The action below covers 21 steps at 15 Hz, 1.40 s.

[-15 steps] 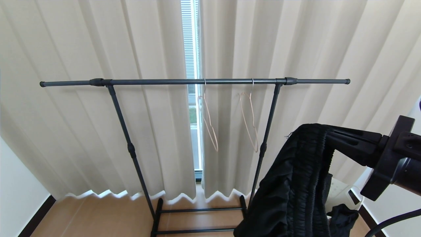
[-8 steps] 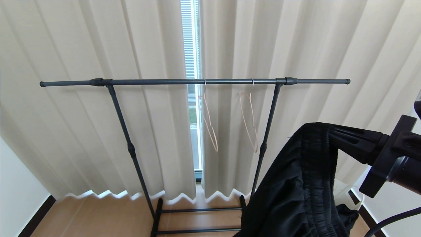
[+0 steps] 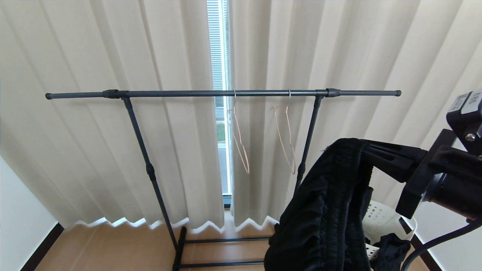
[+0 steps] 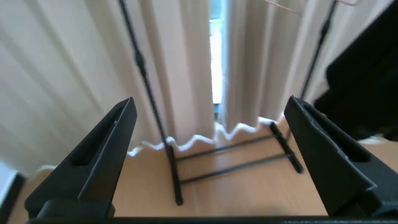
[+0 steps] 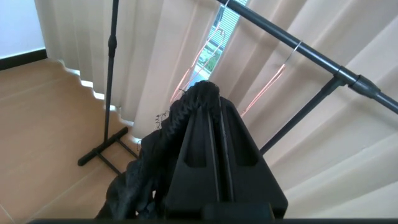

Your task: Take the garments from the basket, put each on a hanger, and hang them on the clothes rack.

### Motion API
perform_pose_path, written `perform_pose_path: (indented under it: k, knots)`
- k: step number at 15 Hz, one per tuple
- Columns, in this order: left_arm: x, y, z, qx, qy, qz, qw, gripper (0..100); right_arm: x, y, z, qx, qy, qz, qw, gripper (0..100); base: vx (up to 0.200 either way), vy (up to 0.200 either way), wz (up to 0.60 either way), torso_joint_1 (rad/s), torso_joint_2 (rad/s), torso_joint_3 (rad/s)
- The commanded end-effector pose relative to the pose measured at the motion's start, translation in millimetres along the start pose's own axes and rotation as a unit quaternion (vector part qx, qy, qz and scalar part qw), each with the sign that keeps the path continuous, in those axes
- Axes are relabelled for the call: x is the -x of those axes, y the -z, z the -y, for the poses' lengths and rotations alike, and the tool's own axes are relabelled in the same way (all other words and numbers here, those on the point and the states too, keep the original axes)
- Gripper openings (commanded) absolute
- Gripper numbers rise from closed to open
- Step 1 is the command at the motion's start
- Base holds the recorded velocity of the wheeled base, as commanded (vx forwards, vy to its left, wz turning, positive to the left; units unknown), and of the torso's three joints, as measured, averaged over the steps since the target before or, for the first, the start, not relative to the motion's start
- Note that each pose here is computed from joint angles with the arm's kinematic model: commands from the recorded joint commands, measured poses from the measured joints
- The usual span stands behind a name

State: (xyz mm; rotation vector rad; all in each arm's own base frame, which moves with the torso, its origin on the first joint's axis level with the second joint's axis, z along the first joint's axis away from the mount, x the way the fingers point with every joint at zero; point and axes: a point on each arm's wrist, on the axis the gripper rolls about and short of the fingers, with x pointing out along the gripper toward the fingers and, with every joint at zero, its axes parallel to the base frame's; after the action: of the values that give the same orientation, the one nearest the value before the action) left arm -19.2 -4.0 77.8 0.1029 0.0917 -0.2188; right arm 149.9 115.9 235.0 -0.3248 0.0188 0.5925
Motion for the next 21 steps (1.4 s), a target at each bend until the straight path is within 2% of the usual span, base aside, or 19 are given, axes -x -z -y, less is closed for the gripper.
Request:
perform_pose_path:
  k: [1, 3, 5, 8, 9, 11, 12, 13, 14, 15, 17, 18, 19, 20, 21]
  knots:
    - [-9.6, -4.2, -1.4, 0.023, 0.042, -0.059, 0.9971, 100, -10.4, 6.3, -2.8, 0.001, -0.005, -0.018, 0.9998, 0, 0.000, 0.000, 0.00, 0.000, 0.00, 0.000]
    - [-19.6, -5.6, -3.4, 0.041, 0.055, -0.120, 0.9904, 100, -13.5, 6.4, -3.7, 0.001, -0.004, -0.016, 0.9999, 0, 0.000, 0.000, 0.00, 0.000, 0.00, 0.000]
    - [-30.9, -11.3, -4.8, 0.046, 0.090, -0.171, 0.9802, 100, -16.2, 7.6, -4.3, 0.001, -0.004, -0.020, 0.9998, 0, 0.000, 0.000, 0.00, 0.000, 0.00, 0.000]
    - [-57.6, -35.0, -4.4, 0.083, 0.164, -0.180, 0.9664, 100, -21.3, 11.6, -6.3, 0.001, -0.008, -0.031, 0.9995, 0, 0.000, 0.000, 0.00, 0.000, 0.00, 0.000]
    - [-75.2, -46.6, -2.7, 0.101, 0.187, -0.190, 0.9585, 100, -22.0, 13.6, -8.6, -0.008, -0.005, -0.037, 0.9993, 0, 0.000, 0.000, 0.00, 0.000, 0.00, 0.000]
    - [-95.4, -62.8, 1.0, 0.121, 0.207, -0.196, 0.9509, 100, -22.9, 12.7, -7.4, -0.007, 0.015, -0.041, 0.9990, 0, 0.000, 0.000, 0.00, 0.000, 0.00, 0.000]
    - [-110.4, -81.3, 9.2, 0.142, 0.239, -0.197, 0.9401, 100, -31.1, 9.7, -7.3, -0.006, 0.024, -0.044, 0.9987, 0, 0.000, 0.000, 0.00, 0.000, 0.00, 0.000]
    - [-116.4, -87.6, 12.2, 0.147, 0.246, -0.199, 0.9371, 100, -35.4, 8.8, -7.4, -0.006, 0.025, -0.046, 0.9986, 0, 0.000, 0.000, 0.00, 0.000, 0.00, 0.000]
    - [-138.2, -107.5, 21.8, 0.150, 0.263, -0.200, 0.9318, 100, -57.3, 3.2, -7.9, -0.005, 0.029, -0.048, 0.9984, 0, 0.000, 0.000, 0.00, 0.000, 0.00, 0.000]
    - [-154.2, -117.2, 29.2, 0.146, 0.269, -0.205, 0.9298, 100, -71.1, -3.0, -7.5, -0.006, 0.031, -0.043, 0.9986, 0, 0.000, 0.000, 0.00, 0.000, 0.00, 0.000]
    - [-192.6, -135.2, 58.2, 0.145, 0.276, -0.219, 0.9247, 100, -104.7, -10.8, -7.0, -0.009, 0.052, -0.043, 0.9977, 0, 0.000, 0.000, 0.00, 0.000, 0.00, 0.000]
    - [-208.2, -139.6, 69.5, 0.143, 0.272, -0.223, 0.9254, 100, -114.7, -12.1, -7.3, -0.014, 0.060, -0.043, 0.9971, 0, 0.000, 0.000, 0.00, 0.000, 0.00, 0.000]
    - [-227.1, -140.8, 83.1, 0.139, 0.267, -0.229, 0.9259, 100, -127.9, -9.5, -8.8, -0.038, 0.073, -0.045, 0.9956, 0, 0.000, 0.000, 0.00, 0.000, 0.00, 0.000]
    - [-235.8, -141.0, 88.9, 0.137, 0.267, -0.230, 0.9258, 100, -132.5, -9.0, -9.6, -0.051, 0.082, -0.040, 0.9945, 0, 0.000, 0.000, 0.00, 0.000, 0.00, 0.000]
    - [-249.8, -139.7, 98.9, 0.132, 0.262, -0.228, 0.9283, 100, -139.4, -4.7, -11.3, -0.065, 0.102, -0.035, 0.9921, 0, 0.000, 0.000, 0.00, 0.000, 0.00, 0.000]
